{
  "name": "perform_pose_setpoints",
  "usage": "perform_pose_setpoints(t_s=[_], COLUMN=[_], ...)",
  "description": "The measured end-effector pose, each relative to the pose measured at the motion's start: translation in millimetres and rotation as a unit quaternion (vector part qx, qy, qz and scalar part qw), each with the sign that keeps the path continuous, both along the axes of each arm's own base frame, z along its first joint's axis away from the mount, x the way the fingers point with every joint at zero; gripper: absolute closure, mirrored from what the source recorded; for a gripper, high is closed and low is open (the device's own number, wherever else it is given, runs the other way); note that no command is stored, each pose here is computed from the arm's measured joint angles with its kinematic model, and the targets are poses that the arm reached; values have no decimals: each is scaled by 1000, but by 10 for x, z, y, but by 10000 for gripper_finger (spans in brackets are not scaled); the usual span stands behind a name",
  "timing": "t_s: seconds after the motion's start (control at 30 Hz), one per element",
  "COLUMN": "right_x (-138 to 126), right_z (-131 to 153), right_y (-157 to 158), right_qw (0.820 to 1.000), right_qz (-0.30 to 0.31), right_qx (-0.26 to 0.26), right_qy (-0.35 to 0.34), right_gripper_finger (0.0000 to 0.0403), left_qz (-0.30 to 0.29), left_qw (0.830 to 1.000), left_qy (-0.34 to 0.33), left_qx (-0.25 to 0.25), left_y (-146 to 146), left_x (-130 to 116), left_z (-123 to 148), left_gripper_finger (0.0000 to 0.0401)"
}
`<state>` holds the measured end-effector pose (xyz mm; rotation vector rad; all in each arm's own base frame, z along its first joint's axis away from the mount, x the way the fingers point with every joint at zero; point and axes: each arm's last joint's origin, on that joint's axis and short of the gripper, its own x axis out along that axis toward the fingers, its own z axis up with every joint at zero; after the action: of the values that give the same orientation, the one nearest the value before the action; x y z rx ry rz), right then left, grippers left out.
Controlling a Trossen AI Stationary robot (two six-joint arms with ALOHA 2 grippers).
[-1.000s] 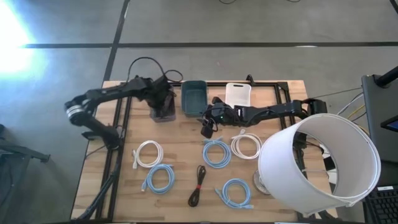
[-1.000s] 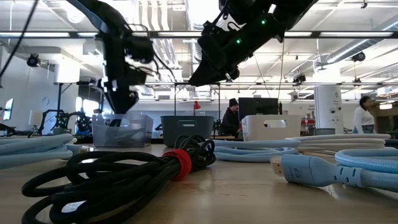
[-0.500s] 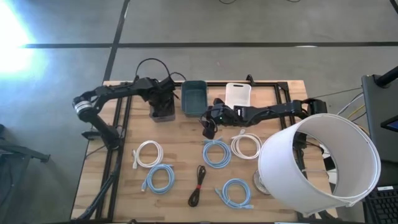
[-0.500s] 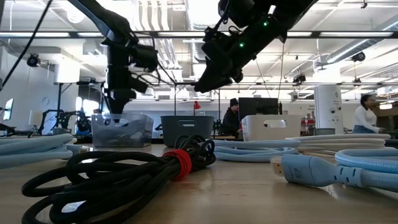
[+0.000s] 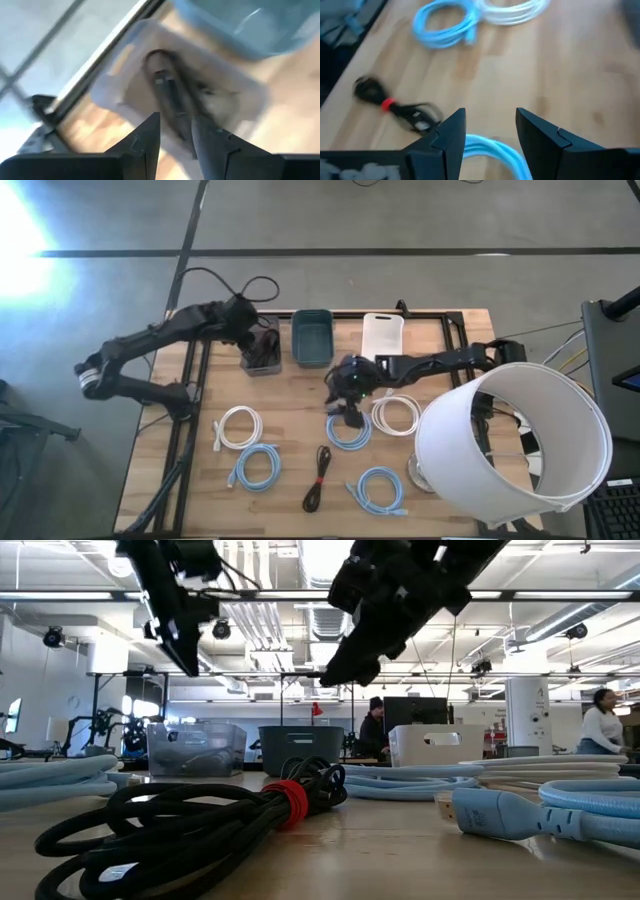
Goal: Sort HDMI cables
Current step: Put the black HDMI cable into the black bin
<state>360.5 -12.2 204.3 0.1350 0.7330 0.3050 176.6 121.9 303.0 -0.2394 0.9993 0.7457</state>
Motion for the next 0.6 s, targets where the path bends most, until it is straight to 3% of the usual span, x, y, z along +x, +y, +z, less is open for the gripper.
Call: perform_pose_setpoints(t_s=[0.2,0.37,0.6], right_x=[46,114,202], right_z=[-146,-241,-410], right_y=[240,401,551], right_qw=[994,991,985], right_qz=[103,128,161], right_qx=[-19,-26,-41], right_qy=[-10,-27,-46], right_gripper_finger=[234,234,234], left_qz=[-50,-42,-78], left_qw=[996,993,988], left_qy=[-77,-109,-126], left_qx=[4,-4,-34], left_y=[-170,-229,-288], left_x=[-28,1,66], left_z=[107,44,-135], left_gripper_finger=[286,288,288])
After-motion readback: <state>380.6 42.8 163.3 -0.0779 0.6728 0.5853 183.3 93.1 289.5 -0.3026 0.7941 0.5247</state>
